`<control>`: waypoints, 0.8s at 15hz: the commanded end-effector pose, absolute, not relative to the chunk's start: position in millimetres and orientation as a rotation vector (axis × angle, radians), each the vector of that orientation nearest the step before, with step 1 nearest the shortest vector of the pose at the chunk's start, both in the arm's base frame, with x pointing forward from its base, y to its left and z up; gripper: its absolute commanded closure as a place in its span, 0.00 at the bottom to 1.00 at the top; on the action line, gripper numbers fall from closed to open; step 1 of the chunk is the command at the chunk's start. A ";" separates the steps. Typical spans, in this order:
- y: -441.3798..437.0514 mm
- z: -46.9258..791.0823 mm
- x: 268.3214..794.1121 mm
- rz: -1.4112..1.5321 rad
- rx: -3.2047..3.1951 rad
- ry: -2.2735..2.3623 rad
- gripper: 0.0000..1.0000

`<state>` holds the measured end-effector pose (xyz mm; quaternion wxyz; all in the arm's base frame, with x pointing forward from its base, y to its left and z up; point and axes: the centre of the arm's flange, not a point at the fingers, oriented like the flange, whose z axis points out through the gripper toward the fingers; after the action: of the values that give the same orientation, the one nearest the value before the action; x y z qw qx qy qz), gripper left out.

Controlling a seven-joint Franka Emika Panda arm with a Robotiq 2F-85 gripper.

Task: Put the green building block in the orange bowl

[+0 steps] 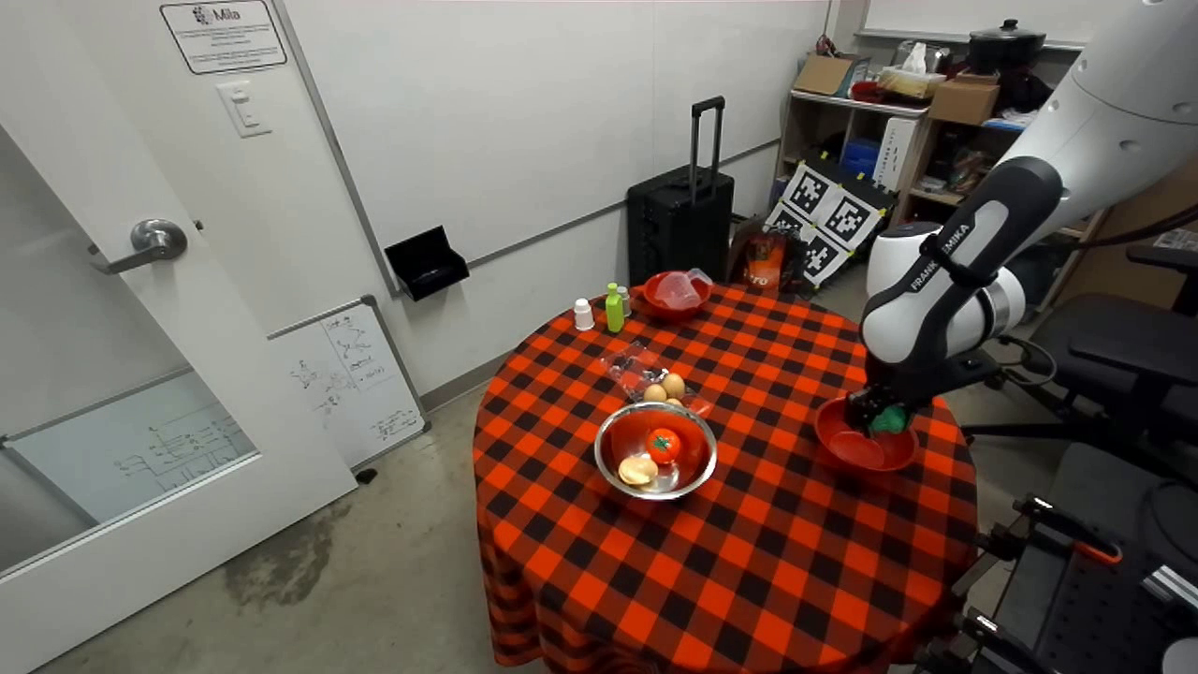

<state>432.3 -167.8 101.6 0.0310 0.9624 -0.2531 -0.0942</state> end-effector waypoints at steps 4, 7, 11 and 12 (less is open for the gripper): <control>-176.2 65.5 443.6 -0.300 3.025 -0.817 0.63; -173.5 51.4 450.9 -0.318 3.041 -0.824 0.55; -170.2 39.9 457.2 -0.325 3.053 -0.837 0.12; -169.8 38.1 458.0 -0.326 3.052 -0.843 0.10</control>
<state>450.2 -166.9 48.6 -0.0093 0.9578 -0.2647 -0.1116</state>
